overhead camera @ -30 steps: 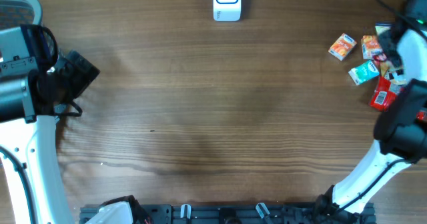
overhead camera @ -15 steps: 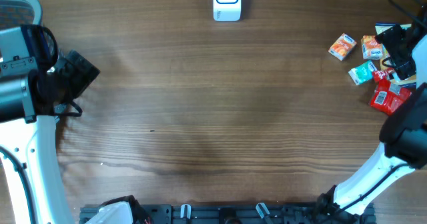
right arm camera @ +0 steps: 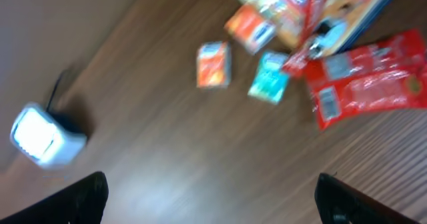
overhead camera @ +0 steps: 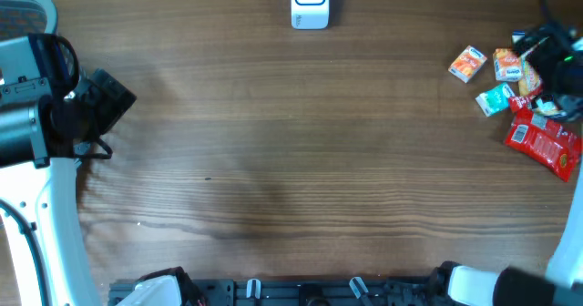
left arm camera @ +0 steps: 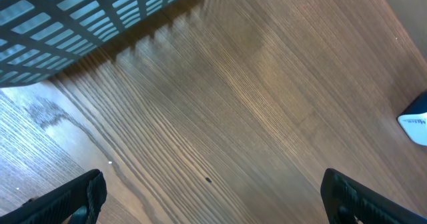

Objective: Scan the item barcode

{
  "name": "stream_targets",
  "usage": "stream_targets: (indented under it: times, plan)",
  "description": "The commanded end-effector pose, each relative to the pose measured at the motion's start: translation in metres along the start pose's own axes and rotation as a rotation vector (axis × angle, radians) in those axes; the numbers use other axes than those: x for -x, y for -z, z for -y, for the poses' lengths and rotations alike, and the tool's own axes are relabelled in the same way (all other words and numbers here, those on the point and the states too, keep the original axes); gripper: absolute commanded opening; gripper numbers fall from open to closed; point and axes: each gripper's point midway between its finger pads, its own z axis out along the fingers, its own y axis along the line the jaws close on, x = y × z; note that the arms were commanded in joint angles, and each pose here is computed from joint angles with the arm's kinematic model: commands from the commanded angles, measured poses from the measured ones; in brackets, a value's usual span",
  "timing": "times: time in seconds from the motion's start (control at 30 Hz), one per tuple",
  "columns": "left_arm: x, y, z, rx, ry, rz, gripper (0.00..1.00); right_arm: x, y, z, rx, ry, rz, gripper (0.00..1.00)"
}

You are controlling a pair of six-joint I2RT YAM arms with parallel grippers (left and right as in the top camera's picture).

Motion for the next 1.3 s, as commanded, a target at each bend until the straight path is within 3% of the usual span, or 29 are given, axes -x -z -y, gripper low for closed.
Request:
stream_targets:
  times: [0.0,0.17,0.33,1.27]
  plan:
    - [0.004,0.003,-0.003,0.01,0.02,0.019,1.0,-0.046,0.019,-0.022,0.07,0.159,-0.046,1.0]
    - [0.004,0.003,-0.003,0.009,0.02,0.019,1.0,-0.098,0.038,-0.022,0.112,0.254,-0.089,1.0]
    - [0.004,0.003,-0.003,0.009,0.02,0.019,1.0,-0.126,0.041,-0.002,0.072,0.263,-0.166,1.0]
    - [0.004,0.003,-0.003,0.009,0.02,0.019,1.0,-0.135,0.006,0.002,-0.018,0.271,-0.288,1.0]
